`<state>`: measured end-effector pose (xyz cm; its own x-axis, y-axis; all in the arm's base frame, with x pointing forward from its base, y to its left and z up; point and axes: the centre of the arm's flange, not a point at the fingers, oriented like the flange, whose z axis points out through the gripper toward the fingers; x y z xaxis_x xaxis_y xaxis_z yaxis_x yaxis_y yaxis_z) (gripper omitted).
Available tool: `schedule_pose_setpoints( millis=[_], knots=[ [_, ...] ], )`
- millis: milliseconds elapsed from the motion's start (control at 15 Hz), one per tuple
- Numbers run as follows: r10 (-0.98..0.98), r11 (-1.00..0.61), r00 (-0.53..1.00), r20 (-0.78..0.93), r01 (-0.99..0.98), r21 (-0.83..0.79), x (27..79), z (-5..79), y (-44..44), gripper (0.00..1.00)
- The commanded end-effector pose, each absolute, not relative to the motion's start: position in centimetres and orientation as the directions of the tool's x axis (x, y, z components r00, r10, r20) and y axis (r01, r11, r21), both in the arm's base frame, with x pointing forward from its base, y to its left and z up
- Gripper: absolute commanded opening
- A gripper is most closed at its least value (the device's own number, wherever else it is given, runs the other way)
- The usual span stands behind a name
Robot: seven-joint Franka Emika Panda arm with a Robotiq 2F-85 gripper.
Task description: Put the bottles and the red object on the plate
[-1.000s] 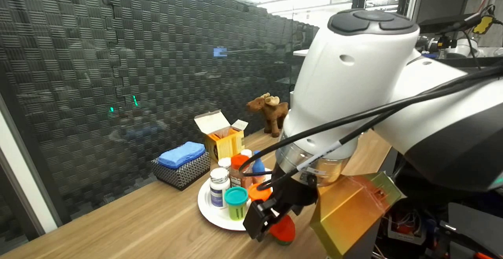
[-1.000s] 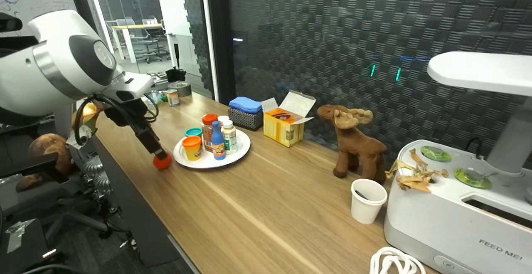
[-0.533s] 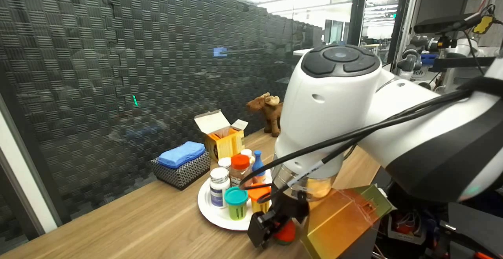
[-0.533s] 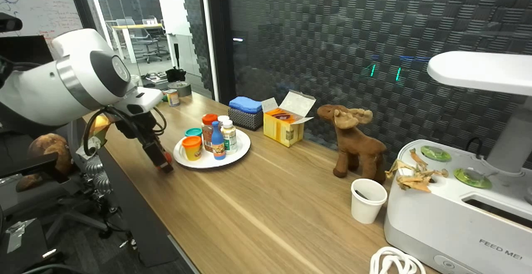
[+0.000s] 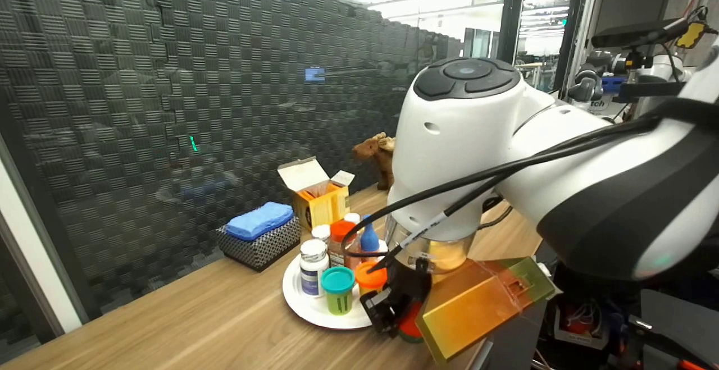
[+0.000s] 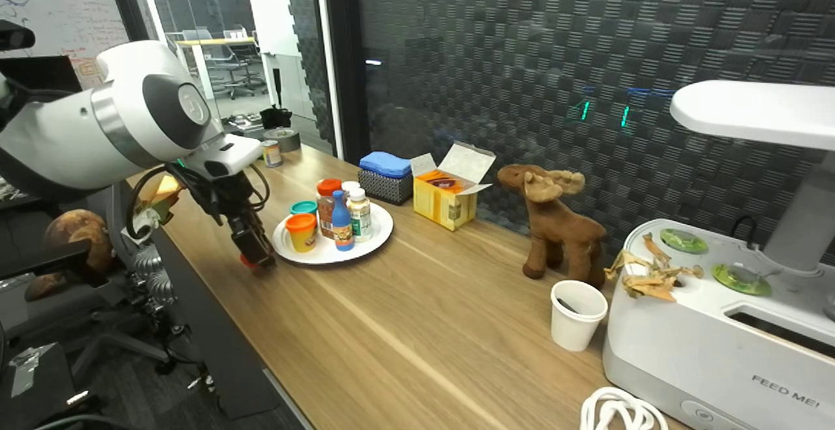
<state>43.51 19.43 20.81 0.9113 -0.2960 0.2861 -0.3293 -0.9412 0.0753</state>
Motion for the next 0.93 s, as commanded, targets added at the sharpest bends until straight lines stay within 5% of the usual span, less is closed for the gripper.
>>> schedule_pose_setpoints(
  millis=[0,867],
  knots=[
    [-0.324,-0.919,0.899,0.296,-0.373,0.127,43.3,23.8,17.9,0.23],
    [-0.361,-0.899,0.868,0.339,-0.421,0.121,46.9,24.4,15.7,0.23]
  ],
)
